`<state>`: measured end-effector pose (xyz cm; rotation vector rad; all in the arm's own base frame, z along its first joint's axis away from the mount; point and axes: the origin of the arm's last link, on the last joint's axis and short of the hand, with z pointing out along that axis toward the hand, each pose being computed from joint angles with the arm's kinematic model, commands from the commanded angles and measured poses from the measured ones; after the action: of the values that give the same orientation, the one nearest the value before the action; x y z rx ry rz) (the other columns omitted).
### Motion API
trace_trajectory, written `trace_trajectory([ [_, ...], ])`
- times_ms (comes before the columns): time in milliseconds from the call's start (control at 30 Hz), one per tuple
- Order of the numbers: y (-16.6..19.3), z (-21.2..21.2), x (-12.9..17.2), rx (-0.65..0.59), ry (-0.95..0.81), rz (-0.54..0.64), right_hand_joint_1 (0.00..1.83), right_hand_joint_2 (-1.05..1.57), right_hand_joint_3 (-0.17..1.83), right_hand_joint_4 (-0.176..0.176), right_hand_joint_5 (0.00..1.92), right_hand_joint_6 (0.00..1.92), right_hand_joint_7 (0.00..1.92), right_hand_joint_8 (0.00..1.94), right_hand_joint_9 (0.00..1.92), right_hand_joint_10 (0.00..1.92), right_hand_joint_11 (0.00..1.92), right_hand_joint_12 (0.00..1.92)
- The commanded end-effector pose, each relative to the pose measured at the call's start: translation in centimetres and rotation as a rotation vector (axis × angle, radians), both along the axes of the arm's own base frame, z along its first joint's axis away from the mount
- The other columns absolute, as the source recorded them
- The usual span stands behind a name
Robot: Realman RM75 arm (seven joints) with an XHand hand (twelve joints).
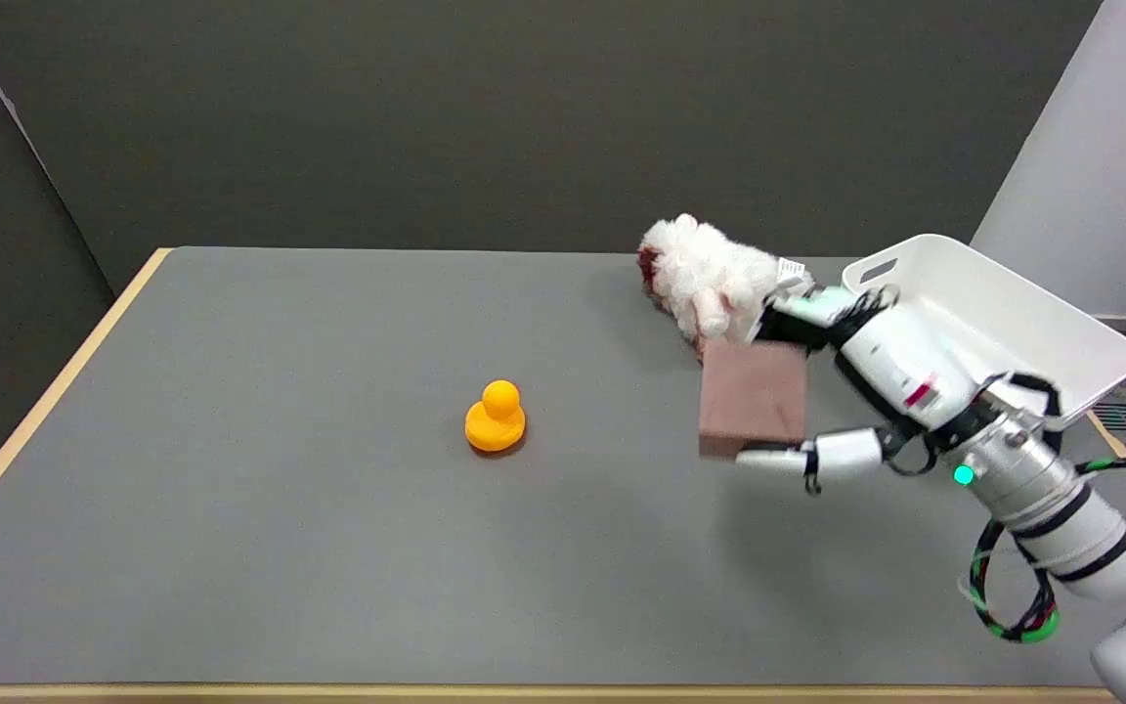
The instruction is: Place wooden cube into white box.
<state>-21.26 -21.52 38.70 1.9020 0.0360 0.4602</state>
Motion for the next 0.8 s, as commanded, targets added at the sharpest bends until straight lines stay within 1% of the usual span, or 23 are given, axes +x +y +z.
trace_trajectory([
  [33,-2.9,7.0,7.4,-0.322,0.021,0.346,1.19,0.98,0.51,-0.063,0.68,1.50,0.92,1.28,0.82,1.34,0.68,1.78],
  [100,-3.7,8.7,7.9,-0.369,0.021,0.351,1.19,0.94,0.58,-0.071,0.69,1.51,0.94,1.28,0.78,1.34,0.62,1.75],
  [200,-5.0,11.1,8.5,-0.432,0.033,0.339,1.19,0.94,0.58,-0.071,0.69,1.51,0.94,1.29,0.78,1.34,0.62,1.75],
  [333,-6.7,14.7,8.8,-0.530,0.055,0.283,1.19,0.94,0.57,-0.072,0.69,1.51,0.94,1.29,0.78,1.33,0.62,1.75],
  [467,-7.3,17.5,8.2,-0.612,0.069,0.201,1.19,0.95,0.56,-0.075,0.68,1.51,0.94,1.29,0.78,1.33,0.62,1.74],
  [600,-7.3,19.7,6.7,-0.690,0.053,0.105,1.19,0.96,0.54,-0.078,0.68,1.52,0.93,1.29,0.78,1.32,0.62,1.73],
  [733,-6.6,21.5,5.4,-0.769,0.039,0.060,1.19,0.97,0.52,-0.073,0.67,1.52,0.93,1.28,0.78,1.31,0.61,1.72],
  [800,-6.0,22.5,4.7,-0.810,0.036,0.037,1.18,1.02,0.45,-0.064,0.66,1.51,0.91,1.27,0.81,1.31,0.64,1.75],
])
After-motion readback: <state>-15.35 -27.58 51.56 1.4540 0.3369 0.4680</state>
